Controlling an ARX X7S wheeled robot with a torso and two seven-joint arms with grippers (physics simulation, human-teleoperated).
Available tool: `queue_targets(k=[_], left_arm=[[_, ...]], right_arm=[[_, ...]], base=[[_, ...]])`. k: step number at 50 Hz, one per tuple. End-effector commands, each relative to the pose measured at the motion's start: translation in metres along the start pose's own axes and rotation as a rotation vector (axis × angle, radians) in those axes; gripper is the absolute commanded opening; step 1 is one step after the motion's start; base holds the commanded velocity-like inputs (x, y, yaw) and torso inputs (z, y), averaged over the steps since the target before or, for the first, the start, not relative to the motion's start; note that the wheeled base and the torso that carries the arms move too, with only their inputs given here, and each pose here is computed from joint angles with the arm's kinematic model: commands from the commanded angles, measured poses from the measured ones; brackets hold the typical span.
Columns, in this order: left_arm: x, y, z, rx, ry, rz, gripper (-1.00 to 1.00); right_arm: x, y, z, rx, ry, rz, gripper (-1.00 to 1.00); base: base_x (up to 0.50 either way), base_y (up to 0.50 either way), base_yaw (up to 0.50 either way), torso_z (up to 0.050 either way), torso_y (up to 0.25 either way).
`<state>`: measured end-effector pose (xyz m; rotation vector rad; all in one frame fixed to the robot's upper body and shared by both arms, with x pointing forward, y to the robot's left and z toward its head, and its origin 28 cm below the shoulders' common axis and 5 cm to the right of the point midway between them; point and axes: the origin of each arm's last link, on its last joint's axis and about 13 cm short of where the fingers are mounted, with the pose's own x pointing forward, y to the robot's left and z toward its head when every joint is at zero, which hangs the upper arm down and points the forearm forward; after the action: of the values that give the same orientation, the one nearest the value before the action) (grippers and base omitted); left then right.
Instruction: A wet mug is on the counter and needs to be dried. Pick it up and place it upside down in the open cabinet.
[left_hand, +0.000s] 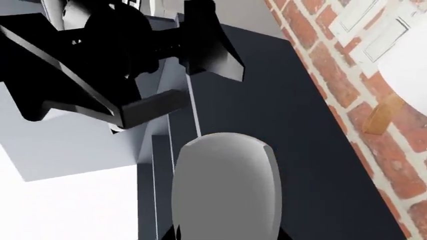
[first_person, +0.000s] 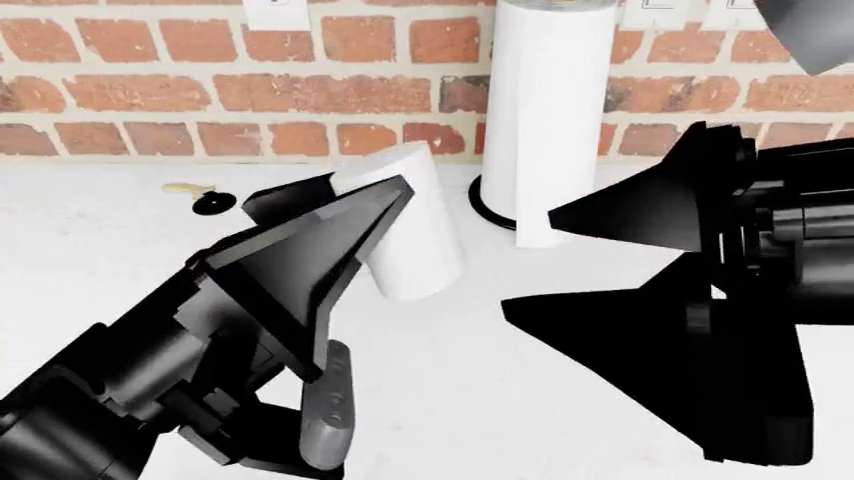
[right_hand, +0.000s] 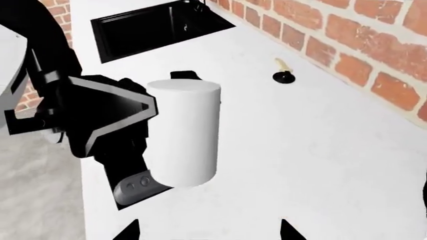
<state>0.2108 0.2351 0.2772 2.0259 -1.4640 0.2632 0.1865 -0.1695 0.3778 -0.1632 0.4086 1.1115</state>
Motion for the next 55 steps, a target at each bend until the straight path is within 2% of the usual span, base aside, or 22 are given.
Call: queue_targets(k=[1,18,23,35,42,43,55], left_arm=[[0.001,0.005,0.002,0.021,-0.005,0.064,-1.0],[0.004,0.013,0.005,0.019,-0.017,0.104,-1.0],[0.008,0.018,0.004,0.015,-0.012,0.121,-1.0],[0.01,0.019,0.009,0.008,-0.023,0.14,-1.0],[0.011,0.018,0.011,-0.005,-0.016,0.144,-1.0],[0.011,0.018,0.012,-0.009,-0.015,0.146,-1.0],[0.007,0.011,0.018,-0.013,-0.015,0.135,-1.0]], right_arm=[[0.009,-0.001,0.007,-0.036,0.025,0.078,1.0],[0.026,0.0,0.01,-0.088,0.012,0.143,1.0],[0.033,-0.002,0.009,-0.089,0.013,0.16,1.0],[0.043,-0.008,0.004,-0.062,0.002,0.178,1.0],[0.053,-0.009,-0.001,-0.073,0.002,0.206,1.0],[0.055,-0.009,-0.001,-0.074,-0.003,0.21,-1.0],[0.056,-0.007,0.002,-0.088,-0.079,0.228,-1.0]], base=[[0.0,0.0,0.0,0.0,0.0],[0.0,0.0,0.0,0.0,0.001],[0.0,0.0,0.0,0.0,0.0],[0.0,0.0,0.0,0.0,0.0],[0.0,0.0,0.0,0.0,0.0],[0.0,0.0,0.0,0.0,0.0],[0.0,0.0,0.0,0.0,0.001]])
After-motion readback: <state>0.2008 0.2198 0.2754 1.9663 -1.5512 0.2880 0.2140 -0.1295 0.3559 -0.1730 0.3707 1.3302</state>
